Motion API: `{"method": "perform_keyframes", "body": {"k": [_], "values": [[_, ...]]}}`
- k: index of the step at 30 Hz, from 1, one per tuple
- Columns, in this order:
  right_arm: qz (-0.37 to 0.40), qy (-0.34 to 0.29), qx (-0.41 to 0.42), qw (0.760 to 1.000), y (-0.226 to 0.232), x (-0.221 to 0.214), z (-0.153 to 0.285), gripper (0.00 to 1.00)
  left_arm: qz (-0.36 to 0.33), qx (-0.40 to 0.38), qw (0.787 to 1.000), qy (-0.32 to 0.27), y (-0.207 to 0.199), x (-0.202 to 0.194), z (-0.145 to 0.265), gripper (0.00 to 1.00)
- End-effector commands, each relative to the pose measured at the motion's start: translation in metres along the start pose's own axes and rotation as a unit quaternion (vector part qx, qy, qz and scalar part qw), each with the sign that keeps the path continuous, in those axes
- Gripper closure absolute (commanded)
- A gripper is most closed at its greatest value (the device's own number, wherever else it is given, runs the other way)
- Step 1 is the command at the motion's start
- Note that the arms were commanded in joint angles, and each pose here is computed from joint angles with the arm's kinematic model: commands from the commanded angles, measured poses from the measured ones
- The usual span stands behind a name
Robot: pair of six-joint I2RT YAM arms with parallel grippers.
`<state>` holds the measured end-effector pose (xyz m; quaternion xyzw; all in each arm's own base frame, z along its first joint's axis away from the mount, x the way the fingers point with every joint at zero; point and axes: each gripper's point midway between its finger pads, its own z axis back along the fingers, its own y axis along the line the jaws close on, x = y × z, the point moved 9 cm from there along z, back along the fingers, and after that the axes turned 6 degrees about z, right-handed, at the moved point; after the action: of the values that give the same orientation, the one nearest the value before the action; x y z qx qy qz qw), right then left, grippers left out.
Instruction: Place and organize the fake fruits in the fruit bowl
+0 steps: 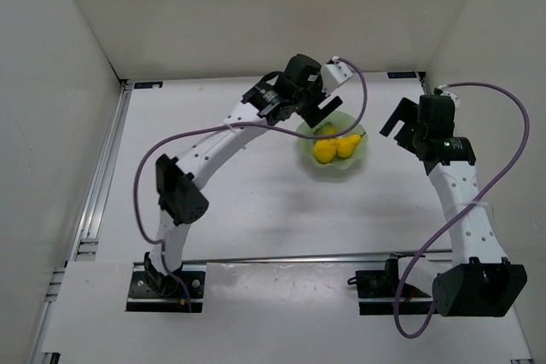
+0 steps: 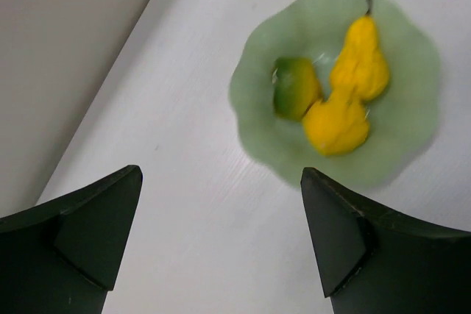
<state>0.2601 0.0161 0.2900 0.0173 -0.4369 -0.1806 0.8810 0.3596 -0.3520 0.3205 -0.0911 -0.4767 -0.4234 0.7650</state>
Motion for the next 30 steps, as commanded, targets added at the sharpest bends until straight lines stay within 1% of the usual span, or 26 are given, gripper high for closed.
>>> {"method": "perform_keyframes", "body": {"k": [1,2,3,4,5,6,7,8,9,11,12,13,14,15,16,18,19,20,21,22,23,26,29,30], "values": [[-0.009,0.003,0.007,1.0,-0.004,-0.011,0.012,0.0,0.016,0.099,0.995,0.011,0.037,-0.008,0.063,0.0],[-0.01,0.001,0.013,1.0,-0.005,-0.013,0.015,0.0,0.033,0.116,0.993,0.005,0.048,-0.011,0.087,0.0],[-0.007,0.02,0.005,1.0,-0.008,-0.023,0.013,0.0,0.059,0.142,0.987,0.046,0.063,-0.041,0.087,0.0],[-0.007,0.025,0.01,1.0,-0.009,-0.027,0.015,0.0,0.074,0.161,0.982,0.059,0.074,-0.054,0.096,0.0],[-0.011,0.028,0.008,1.0,-0.011,-0.031,0.018,0.0,0.09,0.185,0.977,0.052,0.087,-0.06,0.122,0.0],[-0.01,0.034,0.006,0.999,-0.013,-0.036,0.018,0.0,0.11,0.22,0.967,0.068,0.112,-0.08,0.136,0.0],[-0.008,0.043,0.002,0.999,-0.016,-0.045,0.02,0.0,0.124,0.23,0.96,0.104,0.117,-0.109,0.141,0.0],[-0.013,0.047,0.006,0.999,-0.017,-0.049,0.02,0.0,0.138,0.247,0.954,0.101,0.126,-0.118,0.169,0.0],[-0.013,0.05,0.009,0.999,-0.018,-0.053,0.021,0.0,0.166,0.274,0.94,0.118,0.148,-0.14,0.189,0.0],[-0.018,0.056,0.011,0.998,-0.021,-0.064,0.025,0.0,0.184,0.261,0.935,0.152,0.152,-0.176,0.209,0.0],[-0.022,0.057,0.011,0.998,-0.022,-0.067,0.025,0.0,0.203,0.287,0.923,0.155,0.16,-0.191,0.238,0.0],[-0.023,0.055,0.018,0.998,-0.021,-0.067,0.027,0.0,0.2,0.282,0.92,0.182,0.157,-0.214,0.242,0.0],[-0.029,0.055,0.018,0.998,-0.022,-0.069,0.028,0.0,0.207,0.288,0.914,0.196,0.153,-0.227,0.251,0.0],[-0.034,0.062,0.021,0.997,-0.021,-0.071,0.029,0.0,0.215,0.303,0.908,0.192,0.148,-0.236,0.266,0.0],[-0.041,0.065,0.029,0.997,-0.019,-0.071,0.03,0.0,0.234,0.31,0.893,0.227,0.141,-0.265,0.27,0.0],[-0.055,0.069,0.031,0.996,-0.018,-0.072,0.033,0.0,0.248,0.323,0.882,0.236,0.127,-0.285,0.284,0.0],[-0.054,0.073,0.03,0.995,-0.019,-0.073,0.033,0.0,0.256,0.318,0.88,0.244,0.119,-0.297,0.284,0.0],[-0.061,0.076,0.034,0.995,-0.017,-0.074,0.033,0.0,0.272,0.302,0.87,0.278,0.104,-0.322,0.281,0.0],[-0.065,0.081,0.032,0.994,-0.018,-0.075,0.034,0.0,0.274,0.296,0.869,0.286,0.096,-0.331,0.281,0.0],[-0.066,0.076,0.034,0.994,-0.017,-0.072,0.036,0.0,0.282,0.304,0.865,0.283,0.089,-0.336,0.285,0.0],[-0.066,0.076,0.034,0.994,-0.018,-0.073,0.038,0.0,0.298,0.301,0.856,0.296,0.079,-0.35,0.284,0.0],[-0.066,0.074,0.035,0.994,-0.019,-0.074,0.044,0.0,0.316,0.299,0.855,0.283,0.064,-0.359,0.285,0.0],[-0.065,0.077,0.028,0.994,-0.022,-0.078,0.045,0.0,0.33,0.306,0.853,0.263,0.06,-0.357,0.287,0.0],[-0.065,0.082,0.026,0.994,-0.023,-0.082,0.046,0.0,0.34,0.307,0.849,0.263,0.058,-0.359,0.286,0.0]]}}
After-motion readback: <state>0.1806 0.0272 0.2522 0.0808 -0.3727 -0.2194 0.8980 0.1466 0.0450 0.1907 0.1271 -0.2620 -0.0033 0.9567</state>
